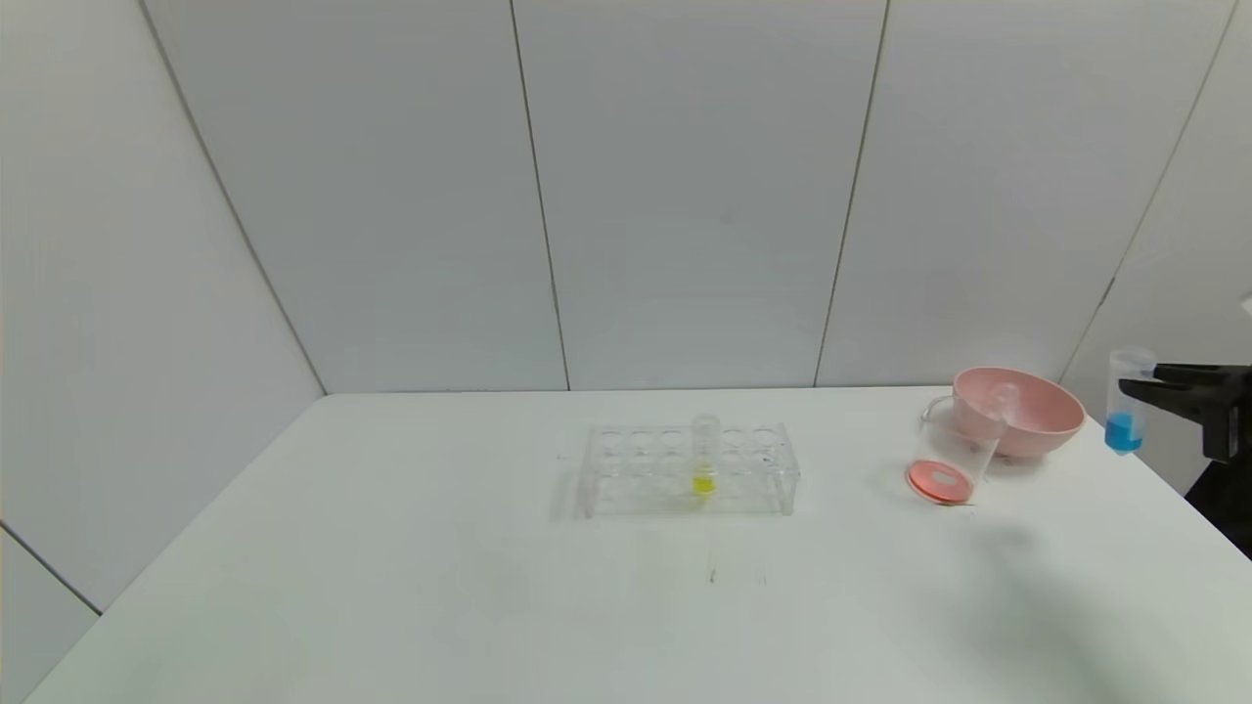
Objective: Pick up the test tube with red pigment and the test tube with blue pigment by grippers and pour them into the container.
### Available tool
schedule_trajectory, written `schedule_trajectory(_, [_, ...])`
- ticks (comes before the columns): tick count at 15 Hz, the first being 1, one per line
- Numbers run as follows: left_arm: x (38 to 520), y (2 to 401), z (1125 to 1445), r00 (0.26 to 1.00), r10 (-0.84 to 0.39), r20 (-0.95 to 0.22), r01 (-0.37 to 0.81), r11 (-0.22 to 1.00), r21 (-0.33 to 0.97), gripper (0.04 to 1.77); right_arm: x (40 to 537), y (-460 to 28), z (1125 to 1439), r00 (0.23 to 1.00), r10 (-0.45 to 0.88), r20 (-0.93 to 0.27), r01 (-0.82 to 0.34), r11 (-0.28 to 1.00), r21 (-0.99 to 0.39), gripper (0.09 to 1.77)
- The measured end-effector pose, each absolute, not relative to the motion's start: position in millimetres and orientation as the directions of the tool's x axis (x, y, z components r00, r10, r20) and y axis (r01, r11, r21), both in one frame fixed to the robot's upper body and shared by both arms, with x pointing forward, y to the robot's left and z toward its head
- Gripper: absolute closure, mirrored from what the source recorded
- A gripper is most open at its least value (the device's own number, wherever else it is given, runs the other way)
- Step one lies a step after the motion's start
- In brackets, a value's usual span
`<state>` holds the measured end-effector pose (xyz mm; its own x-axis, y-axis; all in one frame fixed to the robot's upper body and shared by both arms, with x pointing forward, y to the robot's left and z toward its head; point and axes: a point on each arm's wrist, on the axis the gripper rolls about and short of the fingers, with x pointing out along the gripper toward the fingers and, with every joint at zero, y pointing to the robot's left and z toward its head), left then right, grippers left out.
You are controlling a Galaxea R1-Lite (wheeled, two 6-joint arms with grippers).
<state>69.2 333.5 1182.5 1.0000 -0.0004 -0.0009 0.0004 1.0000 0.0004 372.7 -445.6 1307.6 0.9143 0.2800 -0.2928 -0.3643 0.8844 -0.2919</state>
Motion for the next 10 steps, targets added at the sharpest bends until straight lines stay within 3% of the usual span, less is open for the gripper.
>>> schedule_trajectory(10, [69, 334, 1182, 1.000, 0.000, -0.001, 0.000, 1.000, 0.000, 0.05, 454, -437, 1317, 0.829, 0.331, -0.450, -0.534, 0.705, -0.467, 1.39])
